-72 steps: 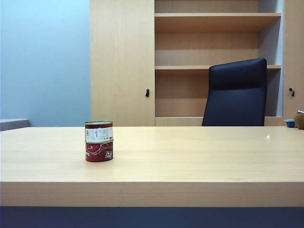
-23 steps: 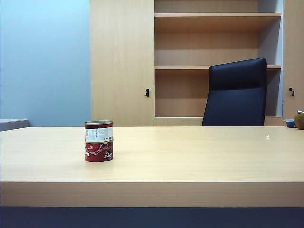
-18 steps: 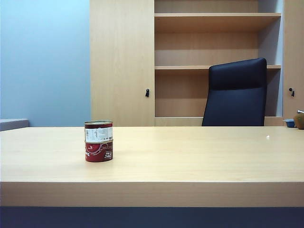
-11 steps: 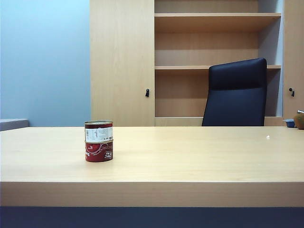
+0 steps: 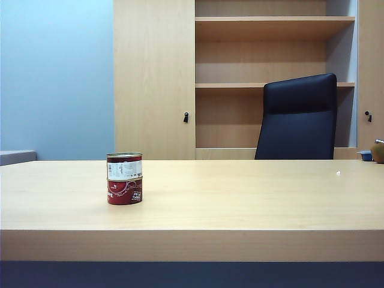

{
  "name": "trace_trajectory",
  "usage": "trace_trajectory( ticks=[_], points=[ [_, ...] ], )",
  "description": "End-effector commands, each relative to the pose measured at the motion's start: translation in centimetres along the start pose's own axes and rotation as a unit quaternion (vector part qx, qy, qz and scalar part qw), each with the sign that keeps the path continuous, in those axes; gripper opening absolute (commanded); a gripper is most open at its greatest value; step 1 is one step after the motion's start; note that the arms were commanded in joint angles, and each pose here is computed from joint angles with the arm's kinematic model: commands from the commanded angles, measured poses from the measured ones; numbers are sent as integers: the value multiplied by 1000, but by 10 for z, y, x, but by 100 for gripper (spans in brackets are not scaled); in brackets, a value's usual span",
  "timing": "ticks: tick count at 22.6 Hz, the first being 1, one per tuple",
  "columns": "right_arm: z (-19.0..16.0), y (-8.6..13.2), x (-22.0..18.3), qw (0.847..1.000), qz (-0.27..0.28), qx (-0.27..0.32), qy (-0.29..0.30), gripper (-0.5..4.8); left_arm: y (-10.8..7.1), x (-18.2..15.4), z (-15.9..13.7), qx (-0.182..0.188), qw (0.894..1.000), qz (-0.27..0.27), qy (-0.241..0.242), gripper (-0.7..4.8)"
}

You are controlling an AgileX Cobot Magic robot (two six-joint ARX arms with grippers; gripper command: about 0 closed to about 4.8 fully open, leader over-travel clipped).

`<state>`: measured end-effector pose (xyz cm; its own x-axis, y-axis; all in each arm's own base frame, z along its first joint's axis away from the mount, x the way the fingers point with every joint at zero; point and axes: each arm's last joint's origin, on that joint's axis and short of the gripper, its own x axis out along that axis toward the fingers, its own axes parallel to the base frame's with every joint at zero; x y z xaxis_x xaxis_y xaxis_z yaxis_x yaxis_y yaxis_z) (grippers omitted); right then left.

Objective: Stack a can of tomatoes on the right onto the can of tomatoes on the left.

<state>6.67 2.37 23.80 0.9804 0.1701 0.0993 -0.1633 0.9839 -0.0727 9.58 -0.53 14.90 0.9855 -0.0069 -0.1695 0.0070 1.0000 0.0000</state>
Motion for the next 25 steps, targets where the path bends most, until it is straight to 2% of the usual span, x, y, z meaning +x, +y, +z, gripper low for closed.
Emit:
trace_trajectory(
  ticks=[1,4,8,9,17,25],
  points=[
    [-23,-2,10,1000,18,-6,-9,0,0,0,0,4,1000,-1,1,-5],
    [-45,-8,15,1000,-3,2,14,0,0,0,0,4,1000,-1,1,-5],
    [-76,-21,18,993,-84,66,58,0,0,0,0,4,1000,-1,1,-5],
    [-79,-22,18,992,-90,69,63,0,0,0,0,4,1000,-1,1,-5],
    [-96,-22,15,982,-98,73,141,0,0,0,0,4,1000,-1,1,-4],
    [-95,-22,15,983,-96,73,139,0,0,0,0,4,1000,-1,1,-5]
  ],
)
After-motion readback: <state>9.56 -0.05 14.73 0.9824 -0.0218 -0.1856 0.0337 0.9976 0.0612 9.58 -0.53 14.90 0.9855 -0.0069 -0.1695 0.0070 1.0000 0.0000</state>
